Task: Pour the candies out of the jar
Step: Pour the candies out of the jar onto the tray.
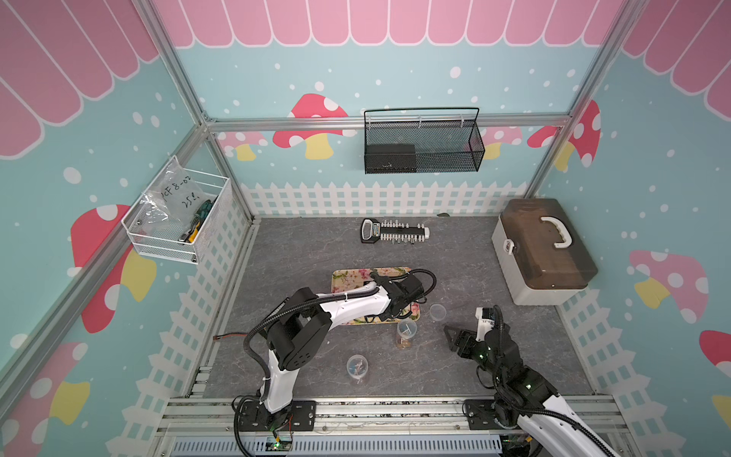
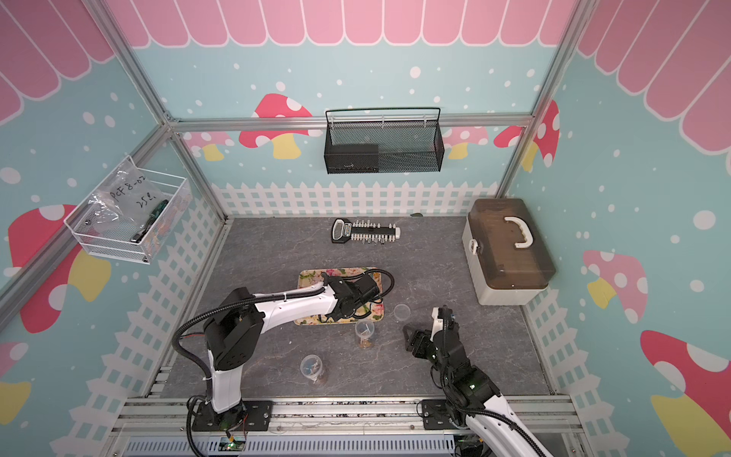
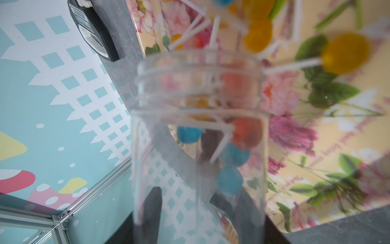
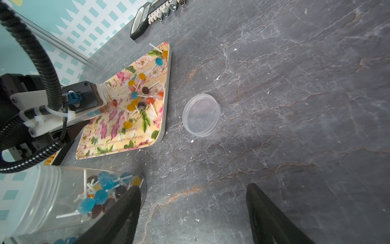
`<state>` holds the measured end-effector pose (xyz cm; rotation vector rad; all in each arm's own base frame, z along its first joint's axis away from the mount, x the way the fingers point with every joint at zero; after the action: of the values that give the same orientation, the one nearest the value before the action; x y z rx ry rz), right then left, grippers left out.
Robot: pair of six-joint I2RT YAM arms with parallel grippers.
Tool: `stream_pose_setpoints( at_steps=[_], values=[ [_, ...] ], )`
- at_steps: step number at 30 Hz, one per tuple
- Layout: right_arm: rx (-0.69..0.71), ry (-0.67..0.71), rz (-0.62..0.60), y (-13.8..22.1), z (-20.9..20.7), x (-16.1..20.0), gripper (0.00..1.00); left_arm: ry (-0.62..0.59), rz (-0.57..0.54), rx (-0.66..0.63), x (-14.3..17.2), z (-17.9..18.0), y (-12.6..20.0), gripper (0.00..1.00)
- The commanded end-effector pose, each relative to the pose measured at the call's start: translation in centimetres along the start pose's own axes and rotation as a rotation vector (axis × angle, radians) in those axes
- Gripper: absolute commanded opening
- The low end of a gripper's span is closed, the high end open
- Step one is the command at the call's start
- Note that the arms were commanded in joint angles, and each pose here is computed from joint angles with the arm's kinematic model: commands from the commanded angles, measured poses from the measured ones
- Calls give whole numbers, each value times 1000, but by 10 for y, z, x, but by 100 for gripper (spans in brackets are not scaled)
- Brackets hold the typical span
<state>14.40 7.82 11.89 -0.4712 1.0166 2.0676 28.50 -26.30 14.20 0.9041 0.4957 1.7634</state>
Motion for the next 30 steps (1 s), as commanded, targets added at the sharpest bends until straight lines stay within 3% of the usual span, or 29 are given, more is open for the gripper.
stream_pose_setpoints(
  at_steps=[1,20,30],
  values=[
    [15,-20,11,-1,-5,4,77,-79,9,12,1,-10,1,53],
    [31,-22,29,1,-10,9,77,-119,33,6,1,-15,-3,54],
    [34,-32,24,2,-11,9,77,-38,4,6,9,-6,9,54]
  ],
)
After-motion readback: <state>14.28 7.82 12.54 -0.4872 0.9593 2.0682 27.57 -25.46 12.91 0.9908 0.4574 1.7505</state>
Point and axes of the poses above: each gripper's point midway between its finger pads, its own y axis back along the fingers, its own z axis along the line the jaws close on, x = y × z, the point moved 8 cm from there along y, back along the fingers, and after that the axes turned 6 degrees about -y, right-handed, at the moved point
